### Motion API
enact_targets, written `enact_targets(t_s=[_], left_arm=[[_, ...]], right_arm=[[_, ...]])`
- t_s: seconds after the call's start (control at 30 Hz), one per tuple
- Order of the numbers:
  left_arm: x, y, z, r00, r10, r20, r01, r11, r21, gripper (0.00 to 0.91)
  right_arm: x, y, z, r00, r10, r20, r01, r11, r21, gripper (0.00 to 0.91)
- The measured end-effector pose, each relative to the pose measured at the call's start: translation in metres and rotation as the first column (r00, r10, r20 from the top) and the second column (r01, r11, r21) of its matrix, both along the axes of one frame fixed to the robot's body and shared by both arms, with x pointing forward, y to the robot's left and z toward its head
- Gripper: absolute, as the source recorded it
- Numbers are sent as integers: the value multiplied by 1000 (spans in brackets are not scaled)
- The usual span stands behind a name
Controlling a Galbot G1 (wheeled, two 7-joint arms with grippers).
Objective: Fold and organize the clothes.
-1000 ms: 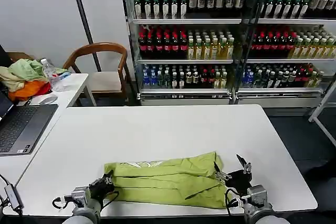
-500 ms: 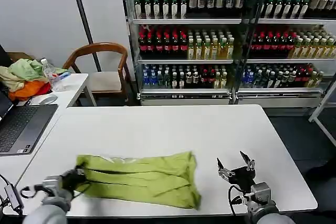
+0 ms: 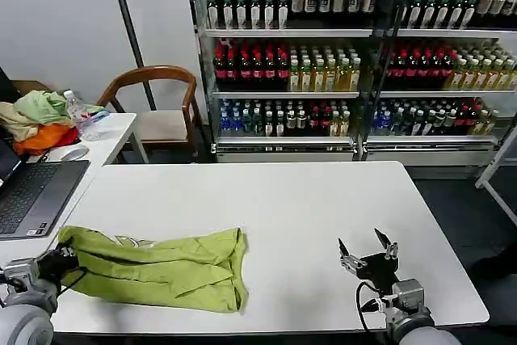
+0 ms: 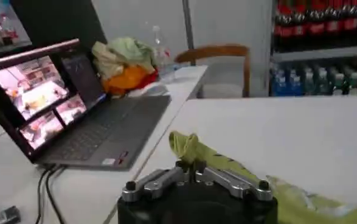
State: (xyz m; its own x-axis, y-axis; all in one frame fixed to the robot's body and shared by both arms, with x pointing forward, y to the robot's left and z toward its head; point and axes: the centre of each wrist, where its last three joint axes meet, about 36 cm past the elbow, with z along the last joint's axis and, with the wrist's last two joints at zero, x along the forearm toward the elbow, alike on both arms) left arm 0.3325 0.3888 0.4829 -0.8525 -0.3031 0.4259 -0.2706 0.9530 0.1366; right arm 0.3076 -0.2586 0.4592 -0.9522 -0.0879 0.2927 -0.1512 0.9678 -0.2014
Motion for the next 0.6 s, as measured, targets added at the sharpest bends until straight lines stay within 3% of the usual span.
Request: enact_targets(t_s=[0.23,0.6], left_arm=[[-9,-49,10,990,-126,62,132,983,-125,40],[-11,-114,-10,948,-301,106,319,910,-263,40]], right_arm=[[-5,-3,2,1000,-11,-2,11,1000,-8,907],[-13,-6,1,999,-32,-15,32,999,-14,907]])
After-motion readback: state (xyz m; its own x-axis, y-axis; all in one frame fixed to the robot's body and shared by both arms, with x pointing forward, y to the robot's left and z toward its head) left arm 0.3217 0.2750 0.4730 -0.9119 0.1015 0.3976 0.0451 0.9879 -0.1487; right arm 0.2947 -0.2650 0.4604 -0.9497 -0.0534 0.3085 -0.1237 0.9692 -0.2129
